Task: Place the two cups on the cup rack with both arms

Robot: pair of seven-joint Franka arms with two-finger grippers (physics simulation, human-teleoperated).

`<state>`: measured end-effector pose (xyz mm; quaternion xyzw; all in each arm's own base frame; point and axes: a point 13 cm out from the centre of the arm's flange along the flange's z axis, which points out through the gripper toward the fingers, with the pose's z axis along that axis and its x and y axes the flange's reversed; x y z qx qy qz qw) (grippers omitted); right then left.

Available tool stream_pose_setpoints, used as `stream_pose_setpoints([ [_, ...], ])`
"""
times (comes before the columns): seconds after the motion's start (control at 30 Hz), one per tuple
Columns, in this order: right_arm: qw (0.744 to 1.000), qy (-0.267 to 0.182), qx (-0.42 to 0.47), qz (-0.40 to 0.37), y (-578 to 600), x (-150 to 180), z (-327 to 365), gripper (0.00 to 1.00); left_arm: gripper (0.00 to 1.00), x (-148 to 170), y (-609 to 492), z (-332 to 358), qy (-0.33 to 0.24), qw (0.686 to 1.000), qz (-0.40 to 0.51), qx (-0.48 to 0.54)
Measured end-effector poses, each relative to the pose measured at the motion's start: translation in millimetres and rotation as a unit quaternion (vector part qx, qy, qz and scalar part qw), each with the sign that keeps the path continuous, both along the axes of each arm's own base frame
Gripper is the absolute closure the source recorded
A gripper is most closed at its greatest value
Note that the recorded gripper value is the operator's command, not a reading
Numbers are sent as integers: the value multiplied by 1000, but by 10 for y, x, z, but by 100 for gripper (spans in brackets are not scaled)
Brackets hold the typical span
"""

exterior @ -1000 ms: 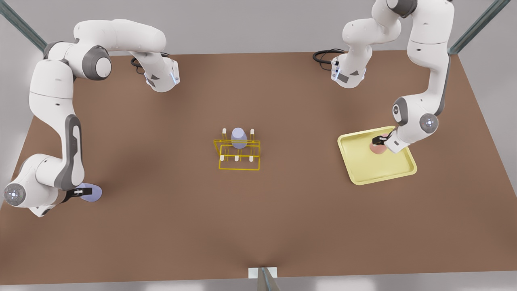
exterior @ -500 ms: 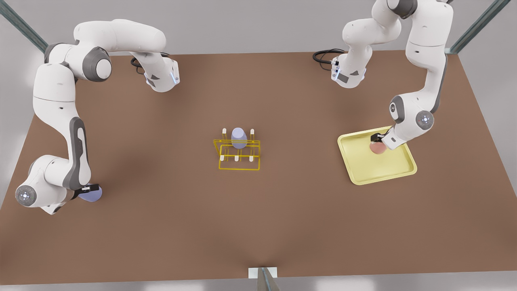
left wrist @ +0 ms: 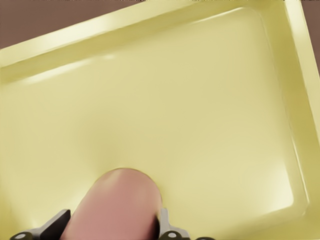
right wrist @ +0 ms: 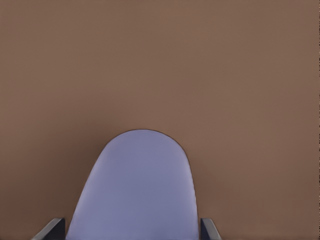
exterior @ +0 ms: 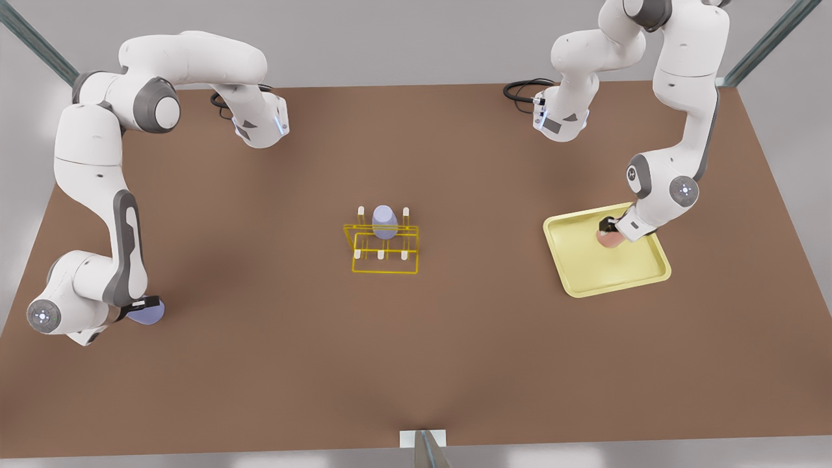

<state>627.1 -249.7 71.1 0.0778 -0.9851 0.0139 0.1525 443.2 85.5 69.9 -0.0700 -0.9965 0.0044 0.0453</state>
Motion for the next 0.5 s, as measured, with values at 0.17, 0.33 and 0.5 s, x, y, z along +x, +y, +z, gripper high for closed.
stream_pose_setpoints([
  [0.17,1000,-2,1,2,-7,24,6,26,21,42,-3,32,-7,1000,-4,3],
  [0.33,1000,-6,2,6,-13,63,17,45,21,123,13,113,-17,1000,-5,5],
  [0.5,1000,-10,7,8,-4,131,62,49,21,378,-138,362,-36,999,-20,6],
])
